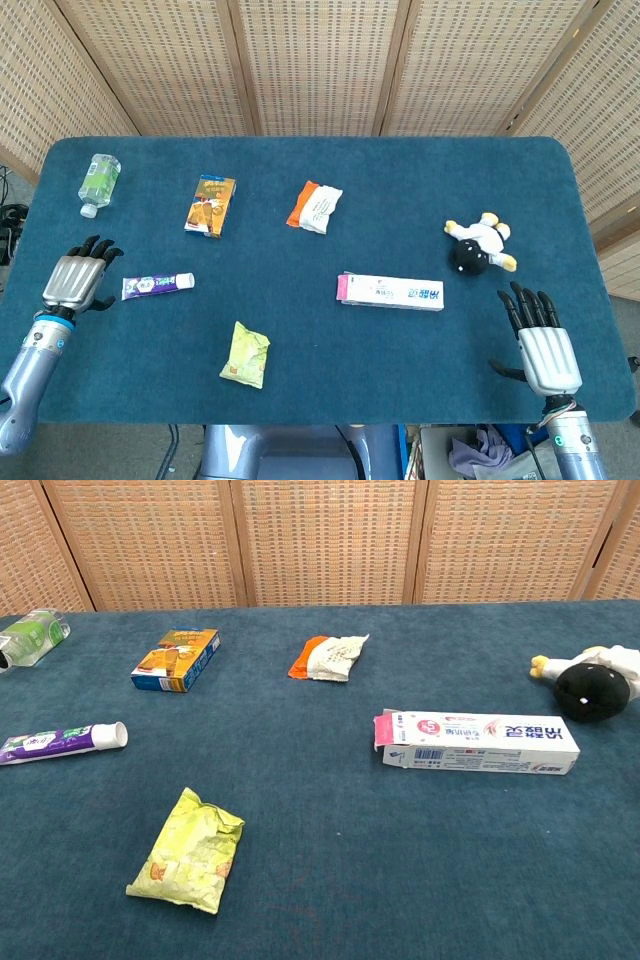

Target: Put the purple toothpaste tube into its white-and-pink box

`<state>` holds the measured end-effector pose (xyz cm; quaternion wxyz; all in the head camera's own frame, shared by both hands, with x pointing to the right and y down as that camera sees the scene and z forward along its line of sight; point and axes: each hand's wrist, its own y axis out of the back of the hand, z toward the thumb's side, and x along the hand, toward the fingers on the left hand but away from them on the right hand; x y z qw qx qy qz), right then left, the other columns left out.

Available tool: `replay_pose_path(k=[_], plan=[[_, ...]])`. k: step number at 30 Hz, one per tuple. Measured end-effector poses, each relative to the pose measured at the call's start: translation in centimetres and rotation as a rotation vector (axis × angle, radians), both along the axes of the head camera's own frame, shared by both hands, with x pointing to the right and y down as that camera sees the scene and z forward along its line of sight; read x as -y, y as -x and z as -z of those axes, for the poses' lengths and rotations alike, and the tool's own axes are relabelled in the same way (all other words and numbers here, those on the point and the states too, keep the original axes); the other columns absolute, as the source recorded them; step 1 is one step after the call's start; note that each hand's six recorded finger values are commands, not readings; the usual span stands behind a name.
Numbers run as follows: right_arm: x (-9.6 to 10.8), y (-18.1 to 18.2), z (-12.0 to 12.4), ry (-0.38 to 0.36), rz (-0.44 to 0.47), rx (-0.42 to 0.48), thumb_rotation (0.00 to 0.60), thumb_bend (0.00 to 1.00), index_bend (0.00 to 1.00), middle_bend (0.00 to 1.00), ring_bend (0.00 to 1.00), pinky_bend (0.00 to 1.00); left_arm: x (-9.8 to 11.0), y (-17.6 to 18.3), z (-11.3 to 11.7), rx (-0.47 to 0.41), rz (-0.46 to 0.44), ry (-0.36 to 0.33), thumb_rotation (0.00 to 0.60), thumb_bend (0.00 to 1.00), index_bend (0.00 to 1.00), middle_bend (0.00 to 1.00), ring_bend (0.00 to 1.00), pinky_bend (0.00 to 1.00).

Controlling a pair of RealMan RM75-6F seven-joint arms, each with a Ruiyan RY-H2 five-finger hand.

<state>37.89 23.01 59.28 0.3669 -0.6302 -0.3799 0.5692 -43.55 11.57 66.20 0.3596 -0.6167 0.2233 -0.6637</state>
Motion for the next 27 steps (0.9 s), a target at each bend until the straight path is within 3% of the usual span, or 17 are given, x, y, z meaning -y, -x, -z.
replay_pose_path(k=[16,27], plan=[[0.1,-0.3,0.1,-0.001,-0.014,0.011,0.600,0.00,0.00,0.00,0.00,0.00,0.6,-1.0,-3.5,0.071,0.019,0.077,0.600,0.26,0.30,0.22,0.13,0.25],[0.1,-0.3,0.0,0.002,-0.015,0.016,0.600,0.00,0.00,0.00,0.00,0.00,0.5,-3.9,-5.7,0.079,-0.010,0.091,0.600,0.26,0.35,0.26,0.17,0.28]])
